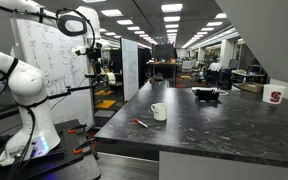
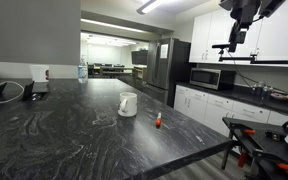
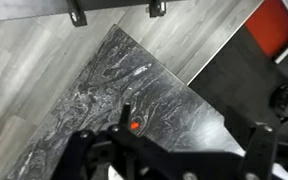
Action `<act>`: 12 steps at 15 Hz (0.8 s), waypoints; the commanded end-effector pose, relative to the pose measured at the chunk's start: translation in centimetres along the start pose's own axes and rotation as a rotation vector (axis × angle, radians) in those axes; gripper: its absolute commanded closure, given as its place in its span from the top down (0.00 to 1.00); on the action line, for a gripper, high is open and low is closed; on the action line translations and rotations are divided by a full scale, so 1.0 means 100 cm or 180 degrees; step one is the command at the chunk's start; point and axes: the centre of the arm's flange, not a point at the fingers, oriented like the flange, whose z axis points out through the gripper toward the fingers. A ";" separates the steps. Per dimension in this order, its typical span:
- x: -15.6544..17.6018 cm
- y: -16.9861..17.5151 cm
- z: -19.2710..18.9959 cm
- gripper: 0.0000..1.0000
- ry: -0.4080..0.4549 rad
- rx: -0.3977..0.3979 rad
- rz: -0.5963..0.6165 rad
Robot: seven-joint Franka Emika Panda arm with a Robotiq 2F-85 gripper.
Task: Move the mug to the left
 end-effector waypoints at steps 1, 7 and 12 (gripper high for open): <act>0.012 0.004 0.000 1.00 0.0059 0.0004 0.0004; 0.090 0.013 0.009 1.00 0.0267 -0.0084 -0.0241; 0.197 0.043 0.053 1.00 0.0057 -0.0182 -0.0419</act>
